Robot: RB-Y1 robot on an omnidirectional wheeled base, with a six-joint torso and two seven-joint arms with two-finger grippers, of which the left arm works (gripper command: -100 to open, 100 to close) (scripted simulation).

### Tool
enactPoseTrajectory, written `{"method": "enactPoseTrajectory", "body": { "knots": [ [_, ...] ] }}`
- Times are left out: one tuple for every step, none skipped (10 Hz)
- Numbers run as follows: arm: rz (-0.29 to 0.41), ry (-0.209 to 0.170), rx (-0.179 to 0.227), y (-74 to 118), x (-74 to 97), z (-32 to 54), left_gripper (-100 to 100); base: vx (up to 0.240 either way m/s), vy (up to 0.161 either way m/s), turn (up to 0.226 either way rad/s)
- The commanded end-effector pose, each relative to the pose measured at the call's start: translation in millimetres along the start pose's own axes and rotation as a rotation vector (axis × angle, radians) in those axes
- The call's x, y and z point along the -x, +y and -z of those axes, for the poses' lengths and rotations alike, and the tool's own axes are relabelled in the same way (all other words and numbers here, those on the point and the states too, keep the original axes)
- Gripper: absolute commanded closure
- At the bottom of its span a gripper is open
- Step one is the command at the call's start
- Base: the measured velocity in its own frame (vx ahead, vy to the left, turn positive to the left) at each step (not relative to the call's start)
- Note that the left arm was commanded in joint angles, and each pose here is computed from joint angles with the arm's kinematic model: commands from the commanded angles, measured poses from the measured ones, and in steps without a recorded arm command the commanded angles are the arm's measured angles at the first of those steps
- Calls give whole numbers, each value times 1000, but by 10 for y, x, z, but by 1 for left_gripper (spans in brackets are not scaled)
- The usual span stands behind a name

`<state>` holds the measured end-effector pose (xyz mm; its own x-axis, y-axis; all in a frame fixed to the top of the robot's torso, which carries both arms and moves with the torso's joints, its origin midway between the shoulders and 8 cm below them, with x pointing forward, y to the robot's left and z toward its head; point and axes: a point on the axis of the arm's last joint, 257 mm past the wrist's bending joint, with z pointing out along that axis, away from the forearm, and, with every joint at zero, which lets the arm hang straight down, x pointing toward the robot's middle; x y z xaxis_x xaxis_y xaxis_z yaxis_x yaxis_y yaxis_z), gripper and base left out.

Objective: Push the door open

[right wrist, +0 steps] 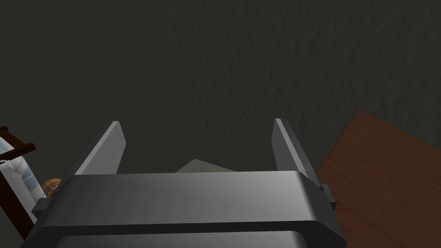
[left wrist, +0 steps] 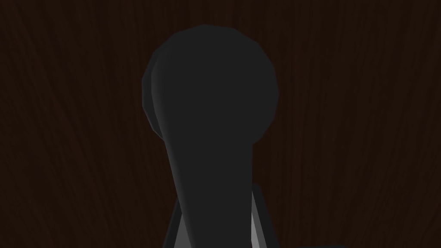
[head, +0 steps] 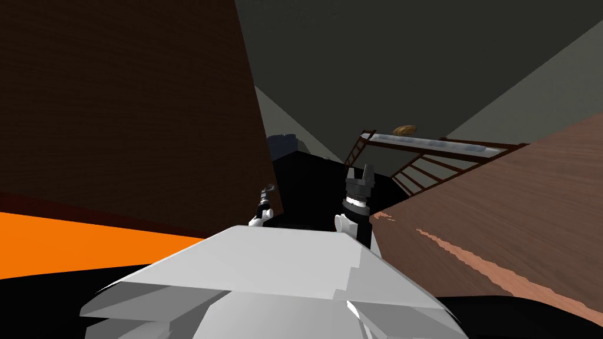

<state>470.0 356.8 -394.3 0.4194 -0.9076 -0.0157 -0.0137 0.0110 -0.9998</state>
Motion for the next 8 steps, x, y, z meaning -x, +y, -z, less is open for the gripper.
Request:
{"method": "enactPoseTrajectory", "body": {
  "knots": [
    [-1,-32,-24,-82,92,-58,100,200,-3,75],
    [3,-43,-20,-71,95,-44,100,200,-9,56],
    [3,-43,-20,-71,95,-44,100,123,-24,37],
    [9,-61,-14,-49,90,-17,100,160,-22,65],
    [12,-67,-11,-40,86,-5,100,191,-19,70],
    [15,-73,-8,-31,79,7,100,177,-31,54],
    [8,-78,-2,3,148,20,100,72,-6,42],
    [-13,-121,-19,-61,420,-54,100,126,7,9]
  ]
}}
